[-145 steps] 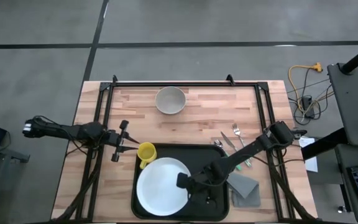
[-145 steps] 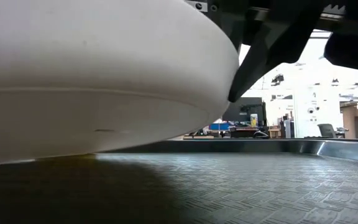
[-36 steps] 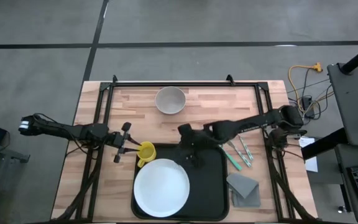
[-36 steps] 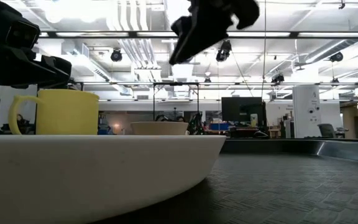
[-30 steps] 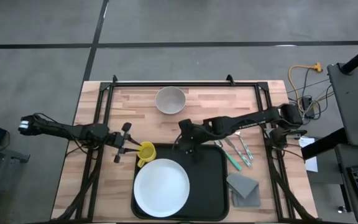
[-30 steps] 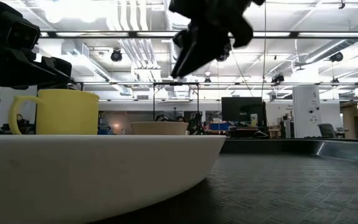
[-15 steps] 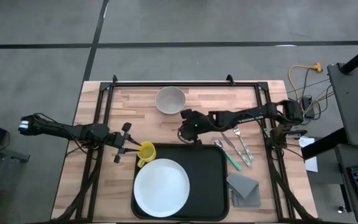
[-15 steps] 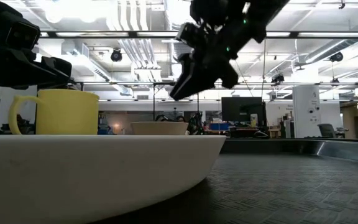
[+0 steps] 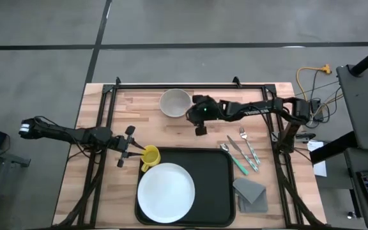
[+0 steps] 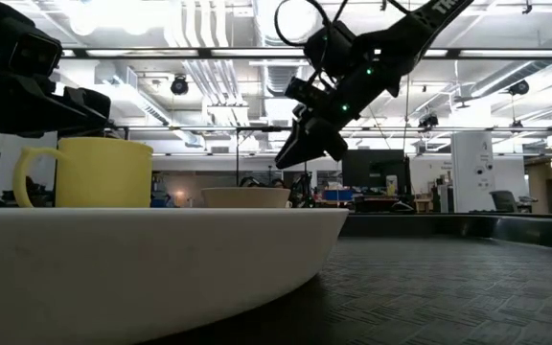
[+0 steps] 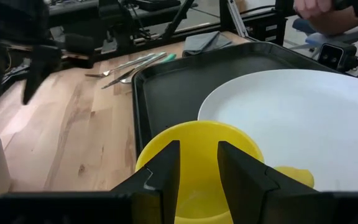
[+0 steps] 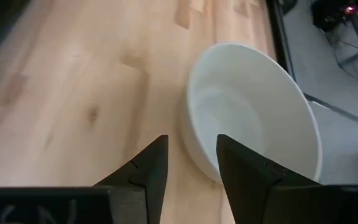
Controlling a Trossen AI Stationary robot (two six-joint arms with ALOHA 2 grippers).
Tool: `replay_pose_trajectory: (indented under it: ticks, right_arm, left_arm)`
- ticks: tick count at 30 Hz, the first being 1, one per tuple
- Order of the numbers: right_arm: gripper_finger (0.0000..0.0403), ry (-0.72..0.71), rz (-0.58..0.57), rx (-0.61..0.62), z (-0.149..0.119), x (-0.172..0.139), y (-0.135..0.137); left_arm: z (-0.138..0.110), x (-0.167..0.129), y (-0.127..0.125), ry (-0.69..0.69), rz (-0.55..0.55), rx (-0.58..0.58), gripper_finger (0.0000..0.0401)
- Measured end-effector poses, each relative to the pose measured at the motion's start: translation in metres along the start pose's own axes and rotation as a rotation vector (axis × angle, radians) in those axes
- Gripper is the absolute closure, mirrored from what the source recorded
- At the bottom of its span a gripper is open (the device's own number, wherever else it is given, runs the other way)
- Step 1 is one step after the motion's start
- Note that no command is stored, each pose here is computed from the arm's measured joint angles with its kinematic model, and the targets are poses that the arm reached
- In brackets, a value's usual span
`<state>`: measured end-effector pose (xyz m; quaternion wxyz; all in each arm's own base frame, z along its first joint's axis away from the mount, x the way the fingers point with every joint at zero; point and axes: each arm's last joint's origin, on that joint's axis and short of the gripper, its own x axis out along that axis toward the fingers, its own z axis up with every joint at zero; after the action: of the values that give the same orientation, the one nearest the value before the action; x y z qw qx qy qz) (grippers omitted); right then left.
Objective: Set up tray
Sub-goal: Put the gray bowl on the white plate
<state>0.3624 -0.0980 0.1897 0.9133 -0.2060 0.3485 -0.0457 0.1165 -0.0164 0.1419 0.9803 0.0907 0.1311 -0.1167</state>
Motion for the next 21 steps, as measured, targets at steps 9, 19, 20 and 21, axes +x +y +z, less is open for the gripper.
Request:
replay_pose_trajectory:
  ticks: [9,19,20,21]
  right_arm:
    - [0.0283,-0.019,-0.045,0.057,0.001,-0.001,-0.017]
    - [0.0285,-0.055,-0.056,0.145,0.013,-0.004,-0.021]
    - [0.0285,-0.059,-0.058,0.14,0.014,-0.004,-0.022]
    - [0.0285,-0.062,-0.06,0.125,0.015,-0.004,-0.023]
  left_arm:
    - [0.0,0.0,0.0,-0.001,0.0,0.0,0.0307]
    - [0.0,0.0,0.0,-0.001,0.0,0.0,0.0307]
    - [0.0,0.0,0.0,-0.001,0.0,0.0,0.0307]
    - [0.0,0.0,0.0,0.0,0.0,0.0,0.0307]
